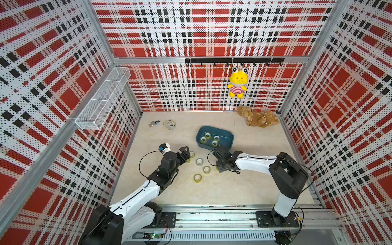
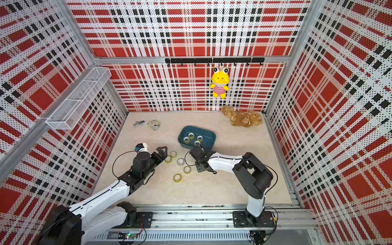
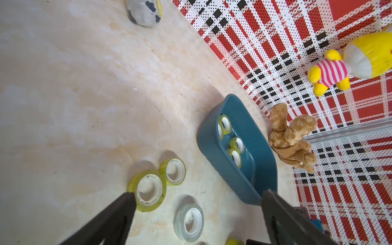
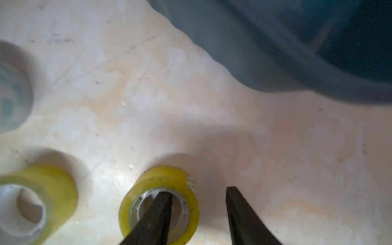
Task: Put the transparent tape into the storage box
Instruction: Pick up the tape at the center of the board.
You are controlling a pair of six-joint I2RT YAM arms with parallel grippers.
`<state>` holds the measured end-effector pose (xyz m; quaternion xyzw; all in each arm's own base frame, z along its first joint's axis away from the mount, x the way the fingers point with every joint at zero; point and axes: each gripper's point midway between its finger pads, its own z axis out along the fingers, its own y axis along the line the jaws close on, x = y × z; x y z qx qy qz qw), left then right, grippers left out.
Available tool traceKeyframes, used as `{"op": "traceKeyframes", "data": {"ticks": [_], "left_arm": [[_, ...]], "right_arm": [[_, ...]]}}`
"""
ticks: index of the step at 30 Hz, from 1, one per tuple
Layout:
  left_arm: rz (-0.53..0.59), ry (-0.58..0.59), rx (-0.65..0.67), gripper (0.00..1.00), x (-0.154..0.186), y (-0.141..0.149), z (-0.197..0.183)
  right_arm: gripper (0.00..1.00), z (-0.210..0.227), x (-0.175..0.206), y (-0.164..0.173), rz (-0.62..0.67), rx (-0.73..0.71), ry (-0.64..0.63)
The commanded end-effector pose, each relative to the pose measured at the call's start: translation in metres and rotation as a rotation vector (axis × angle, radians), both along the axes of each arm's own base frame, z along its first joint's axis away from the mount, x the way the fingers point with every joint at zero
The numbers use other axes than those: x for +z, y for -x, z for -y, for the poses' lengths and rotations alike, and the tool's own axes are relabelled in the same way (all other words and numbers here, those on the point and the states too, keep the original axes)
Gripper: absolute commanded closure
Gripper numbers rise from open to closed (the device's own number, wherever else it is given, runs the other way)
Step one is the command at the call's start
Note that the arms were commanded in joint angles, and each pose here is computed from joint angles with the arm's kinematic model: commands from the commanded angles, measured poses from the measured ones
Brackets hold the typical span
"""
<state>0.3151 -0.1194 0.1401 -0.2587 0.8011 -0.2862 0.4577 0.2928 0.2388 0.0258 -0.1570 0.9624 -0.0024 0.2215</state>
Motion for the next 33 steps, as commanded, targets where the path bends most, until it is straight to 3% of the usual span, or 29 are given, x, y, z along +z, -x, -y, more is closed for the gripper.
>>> {"op": "traceKeyframes", "data": {"ticks": [1,10,18,21,29,33], "left_arm": [[0.015,-0.005,-0.007,0.01,0.007,-0.002,0.007],[0.014,-0.022,-0.054,0.01,0.012,-0.006,0.035],[0.018,-0.026,-0.058,0.01,0.014,-0.005,0.040],[0.021,-0.029,-0.058,0.01,0.015,-0.005,0.039],[0.018,-0.026,-0.058,0.01,0.016,-0.005,0.040],[0.026,-0.022,-0.065,0.00,0.020,-0.005,0.043]], "right_arm": [[0.51,0.022,0.010,0.005,0.011,-0.043,0.002],[0.51,0.025,0.003,0.014,-0.021,-0.031,-0.052],[0.54,0.023,-0.016,0.012,-0.050,-0.037,-0.023],[0.60,0.027,-0.022,0.015,-0.062,-0.033,-0.004],[0.99,0.041,0.000,0.019,-0.006,-0.050,-0.002],[1.00,0.041,0.032,0.020,0.042,-0.032,-0.041]]}}
